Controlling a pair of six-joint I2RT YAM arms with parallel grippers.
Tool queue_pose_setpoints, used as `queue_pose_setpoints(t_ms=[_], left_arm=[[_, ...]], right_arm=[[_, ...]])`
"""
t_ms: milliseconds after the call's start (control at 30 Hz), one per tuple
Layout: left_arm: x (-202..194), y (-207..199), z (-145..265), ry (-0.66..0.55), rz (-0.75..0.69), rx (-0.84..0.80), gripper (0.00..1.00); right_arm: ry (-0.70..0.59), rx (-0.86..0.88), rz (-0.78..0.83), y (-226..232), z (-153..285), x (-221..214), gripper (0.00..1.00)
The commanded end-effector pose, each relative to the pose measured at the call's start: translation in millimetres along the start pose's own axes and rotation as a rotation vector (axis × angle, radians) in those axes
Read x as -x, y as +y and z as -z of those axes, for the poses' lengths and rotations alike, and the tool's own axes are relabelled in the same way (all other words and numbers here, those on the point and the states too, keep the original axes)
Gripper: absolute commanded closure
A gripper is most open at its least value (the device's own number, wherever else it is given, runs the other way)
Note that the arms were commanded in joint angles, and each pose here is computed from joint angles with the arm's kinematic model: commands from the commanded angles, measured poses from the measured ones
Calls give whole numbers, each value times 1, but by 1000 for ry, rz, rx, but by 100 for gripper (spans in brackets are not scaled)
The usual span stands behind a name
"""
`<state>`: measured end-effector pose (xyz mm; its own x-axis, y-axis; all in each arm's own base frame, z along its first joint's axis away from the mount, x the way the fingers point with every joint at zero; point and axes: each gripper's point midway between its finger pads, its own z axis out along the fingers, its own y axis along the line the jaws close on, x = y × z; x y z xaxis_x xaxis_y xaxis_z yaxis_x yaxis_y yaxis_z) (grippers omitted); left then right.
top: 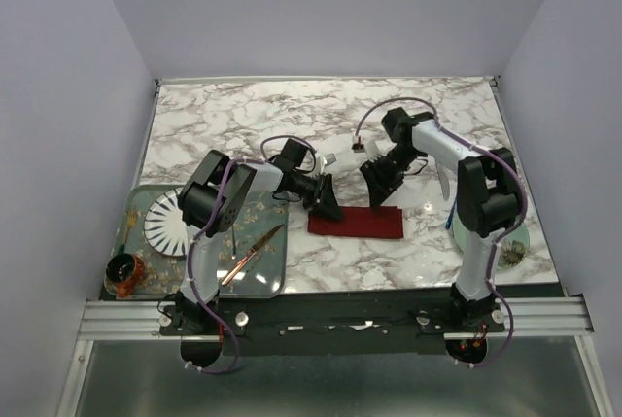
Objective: Fold the napkin into a case and place the utensils inside
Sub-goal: Smooth out the smaller rectangle-folded napkin at the center of the board.
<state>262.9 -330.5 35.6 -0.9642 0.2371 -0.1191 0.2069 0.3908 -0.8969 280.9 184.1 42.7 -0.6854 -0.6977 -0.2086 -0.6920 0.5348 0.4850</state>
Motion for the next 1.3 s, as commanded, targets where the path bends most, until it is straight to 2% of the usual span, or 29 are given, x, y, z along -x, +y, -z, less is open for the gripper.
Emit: queue_pose_setpoints(t_ms=[0, 200, 367, 533, 800, 1067, 1200, 1267], left_arm=[[-4, 36, -3, 11, 43, 107, 60], [-2, 36, -4, 19, 46, 105, 64], [-6, 38, 0, 37, 40, 112, 64], [-5, 49, 8, 28, 55, 131, 64], [7, 40, 12, 20, 16, 88, 61], [19, -79, 35, -10, -274, -154, 54], [0, -94, 26, 23, -281, -168, 54], [-4, -78, 18, 14, -237, -151, 55]], right_arm=[[-194, 143, 56, 54, 49, 23, 42], [-186, 436, -152, 91, 30, 17, 45], [-150, 531, -352, 74, 6, 7, 49], [-112, 444, -513, 18, -18, -13, 50], [-30, 298, -569, -17, -35, -19, 51], [-23, 259, -531, -20, -32, -24, 53], [-35, 248, -514, -23, -29, -19, 53], [-36, 241, -508, -25, -29, -19, 53]])
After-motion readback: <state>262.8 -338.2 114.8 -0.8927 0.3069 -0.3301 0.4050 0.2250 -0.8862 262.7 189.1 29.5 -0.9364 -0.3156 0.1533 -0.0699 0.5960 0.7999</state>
